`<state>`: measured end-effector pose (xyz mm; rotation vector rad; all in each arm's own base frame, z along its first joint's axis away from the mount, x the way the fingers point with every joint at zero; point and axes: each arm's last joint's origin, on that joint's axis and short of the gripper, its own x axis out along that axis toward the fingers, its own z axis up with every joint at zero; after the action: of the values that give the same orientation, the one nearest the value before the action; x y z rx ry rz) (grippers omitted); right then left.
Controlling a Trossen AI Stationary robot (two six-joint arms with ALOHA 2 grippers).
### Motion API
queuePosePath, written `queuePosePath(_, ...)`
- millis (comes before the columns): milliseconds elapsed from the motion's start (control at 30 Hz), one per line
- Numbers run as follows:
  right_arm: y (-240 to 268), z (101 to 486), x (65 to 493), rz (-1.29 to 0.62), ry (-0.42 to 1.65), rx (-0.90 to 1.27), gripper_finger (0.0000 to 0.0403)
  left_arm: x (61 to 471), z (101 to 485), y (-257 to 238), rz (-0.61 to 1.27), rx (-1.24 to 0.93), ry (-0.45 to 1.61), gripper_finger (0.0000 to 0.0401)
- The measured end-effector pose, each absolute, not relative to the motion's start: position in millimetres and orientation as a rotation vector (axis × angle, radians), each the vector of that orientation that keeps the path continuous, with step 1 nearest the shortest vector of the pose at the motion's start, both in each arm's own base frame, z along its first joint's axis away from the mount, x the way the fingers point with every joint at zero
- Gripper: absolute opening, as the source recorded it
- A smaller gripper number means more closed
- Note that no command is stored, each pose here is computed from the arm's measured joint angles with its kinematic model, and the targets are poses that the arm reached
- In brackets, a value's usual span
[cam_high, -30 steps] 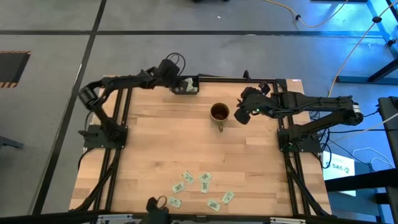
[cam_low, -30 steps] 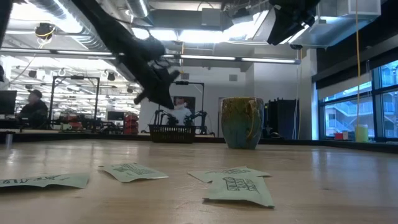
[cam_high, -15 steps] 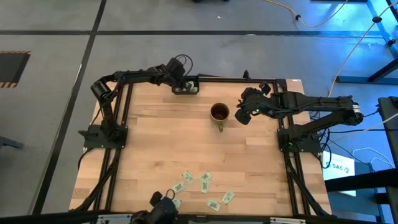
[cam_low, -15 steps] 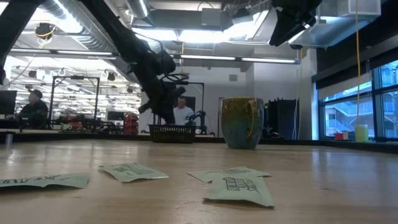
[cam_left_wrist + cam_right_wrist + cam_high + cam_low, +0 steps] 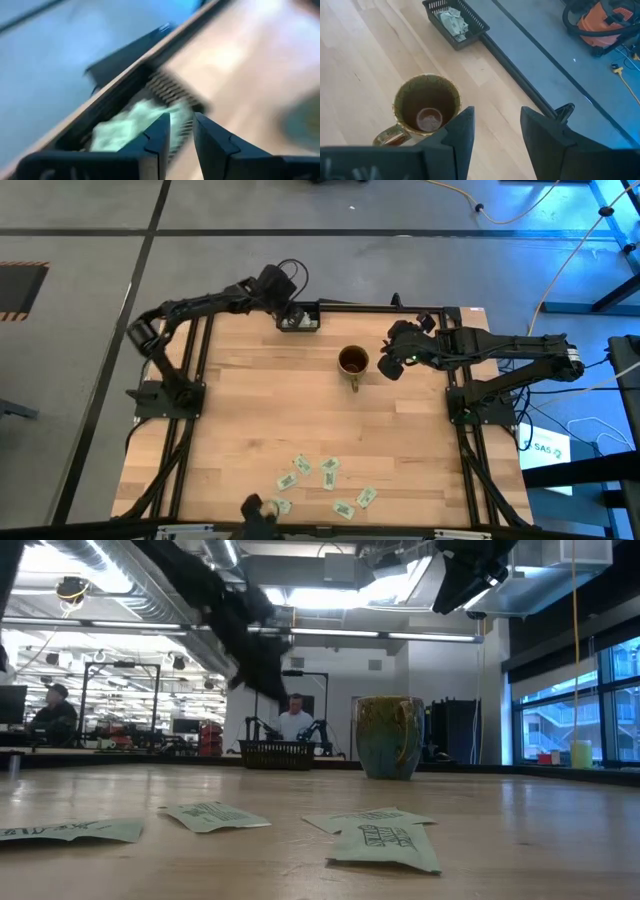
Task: Pick and place Stevia / Truvia into bins
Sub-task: Put the stevia packet into the black container
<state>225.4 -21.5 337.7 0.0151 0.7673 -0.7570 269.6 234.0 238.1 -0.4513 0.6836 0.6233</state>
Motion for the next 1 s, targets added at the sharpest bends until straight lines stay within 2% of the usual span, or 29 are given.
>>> queuePosePath(233,-21,338,225,-0.775,0.748,0.06,0.0162,271,300,168,0.23,-0.156,0.578,0.0077)
queuePosePath(400,-22,338,225,-0.776,0.748,0.061,0.0162,270,317,115,0.042,-0.018,0.614,0.0085)
queuePosePath(633,-22,339,227,-0.782,0.726,0.083,0.0162,280,304,54,-0.174,0.006,0.777,0.0097)
queuePosePath(1000,-22,340,228,-0.805,0.684,0.149,0.0162,301,245,-31,-0.458,0.217,0.946,0.0102)
